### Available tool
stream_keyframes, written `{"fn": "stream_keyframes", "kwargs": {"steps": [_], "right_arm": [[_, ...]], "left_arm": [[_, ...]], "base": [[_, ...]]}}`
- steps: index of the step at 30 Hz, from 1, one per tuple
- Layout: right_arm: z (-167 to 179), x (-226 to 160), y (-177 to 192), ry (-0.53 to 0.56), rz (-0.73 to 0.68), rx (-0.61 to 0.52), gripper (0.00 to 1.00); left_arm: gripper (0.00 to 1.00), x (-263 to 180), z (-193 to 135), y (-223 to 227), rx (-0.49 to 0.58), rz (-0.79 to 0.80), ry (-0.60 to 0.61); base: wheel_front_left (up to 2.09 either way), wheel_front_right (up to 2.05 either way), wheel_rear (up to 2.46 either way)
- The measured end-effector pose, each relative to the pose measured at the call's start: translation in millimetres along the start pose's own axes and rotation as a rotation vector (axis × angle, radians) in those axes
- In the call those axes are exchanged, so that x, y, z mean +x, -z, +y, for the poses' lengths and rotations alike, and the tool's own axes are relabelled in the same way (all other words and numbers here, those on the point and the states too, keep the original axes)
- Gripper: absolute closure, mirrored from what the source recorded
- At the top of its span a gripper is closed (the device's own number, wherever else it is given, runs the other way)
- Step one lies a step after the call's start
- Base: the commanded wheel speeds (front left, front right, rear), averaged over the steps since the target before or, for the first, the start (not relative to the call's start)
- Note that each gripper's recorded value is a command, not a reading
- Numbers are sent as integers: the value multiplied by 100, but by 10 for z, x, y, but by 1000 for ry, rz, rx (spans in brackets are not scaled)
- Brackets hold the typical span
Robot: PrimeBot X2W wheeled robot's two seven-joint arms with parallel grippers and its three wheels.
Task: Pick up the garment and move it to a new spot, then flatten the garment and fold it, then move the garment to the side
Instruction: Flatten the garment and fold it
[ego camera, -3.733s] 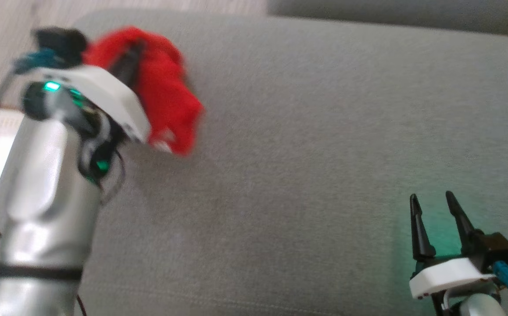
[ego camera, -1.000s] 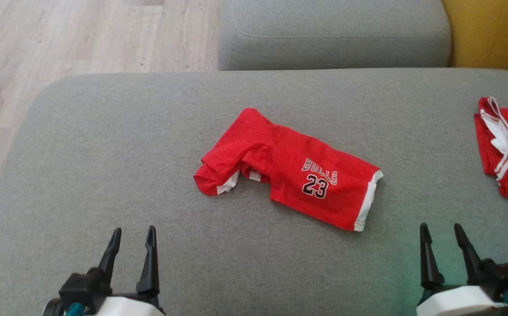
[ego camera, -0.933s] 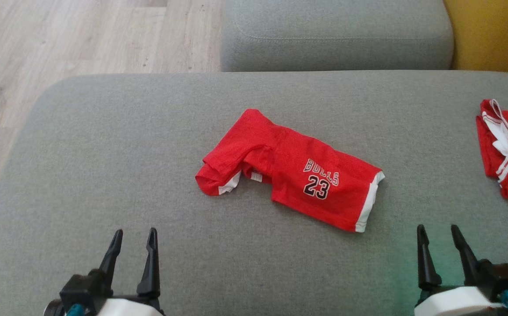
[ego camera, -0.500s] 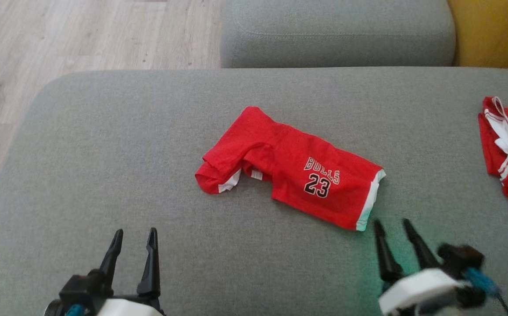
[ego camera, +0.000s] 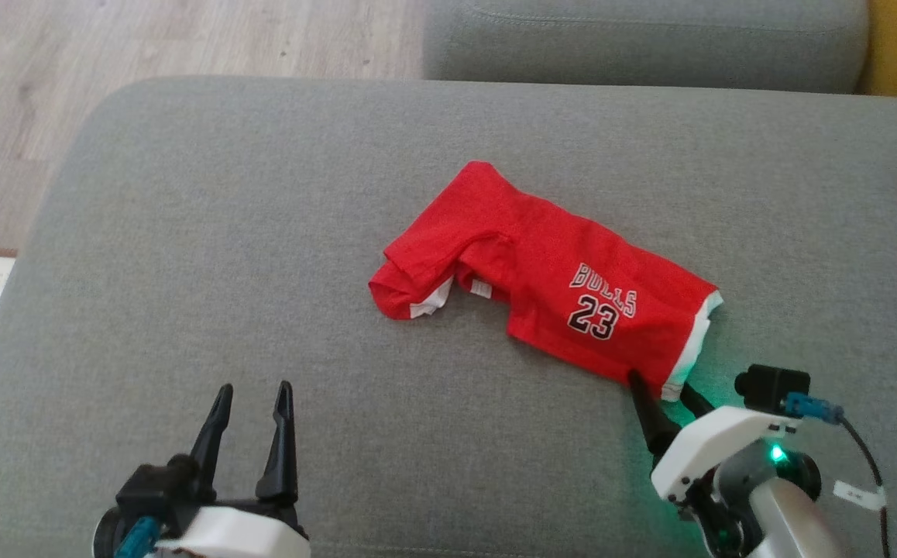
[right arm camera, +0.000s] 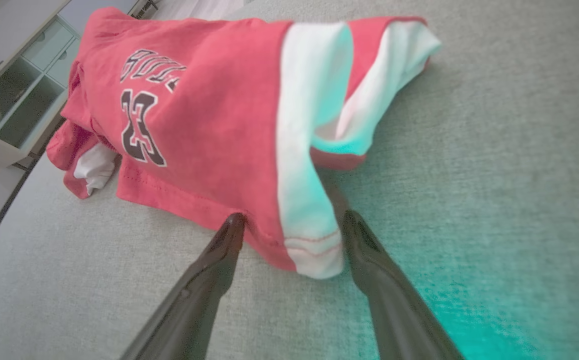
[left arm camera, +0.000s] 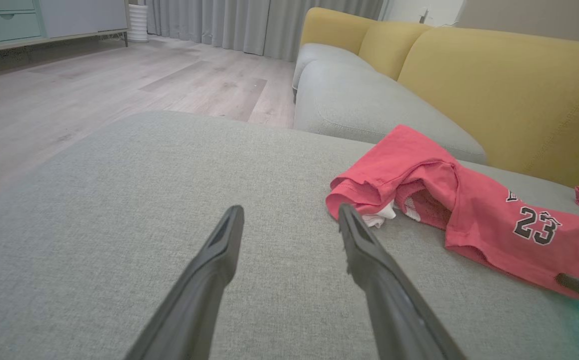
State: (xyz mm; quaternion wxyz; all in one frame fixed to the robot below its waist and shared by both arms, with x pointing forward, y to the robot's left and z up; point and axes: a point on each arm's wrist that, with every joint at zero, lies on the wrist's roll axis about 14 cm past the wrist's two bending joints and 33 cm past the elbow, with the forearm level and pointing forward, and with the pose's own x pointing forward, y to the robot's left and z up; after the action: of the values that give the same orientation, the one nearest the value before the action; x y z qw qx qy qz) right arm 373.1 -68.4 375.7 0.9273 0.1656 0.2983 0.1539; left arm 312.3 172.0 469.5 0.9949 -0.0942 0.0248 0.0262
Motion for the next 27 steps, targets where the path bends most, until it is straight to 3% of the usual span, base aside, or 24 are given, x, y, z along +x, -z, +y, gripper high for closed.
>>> {"fn": "stream_keyframes", "kwargs": {"steps": [1,2,7,14,19,27], "right_arm": [[11,19,2,-4,3,13,39],[21,37,-4,-8,3,28,100],[116,158,-307,-35,-40,7,100],[282,171,-1605,-82,-194,-169,100],[643,43,-2406,-136,-294,-247,100],[1191,-194,-3022,-196,-404,-333,100]], "left_arm": [[0,-4,10,7,-1,2,-4],[0,-8,21,13,-1,5,-8],[0,-10,51,25,0,9,-19],[0,26,29,-12,-8,-3,-16],[0,-21,-3,7,-36,1,-14],[0,-148,-3,-74,-57,-34,-29]], "base": [[0,0,0],[0,0,0],[0,0,0],[0,0,0],[0,0,0],[0,0,0]]}}
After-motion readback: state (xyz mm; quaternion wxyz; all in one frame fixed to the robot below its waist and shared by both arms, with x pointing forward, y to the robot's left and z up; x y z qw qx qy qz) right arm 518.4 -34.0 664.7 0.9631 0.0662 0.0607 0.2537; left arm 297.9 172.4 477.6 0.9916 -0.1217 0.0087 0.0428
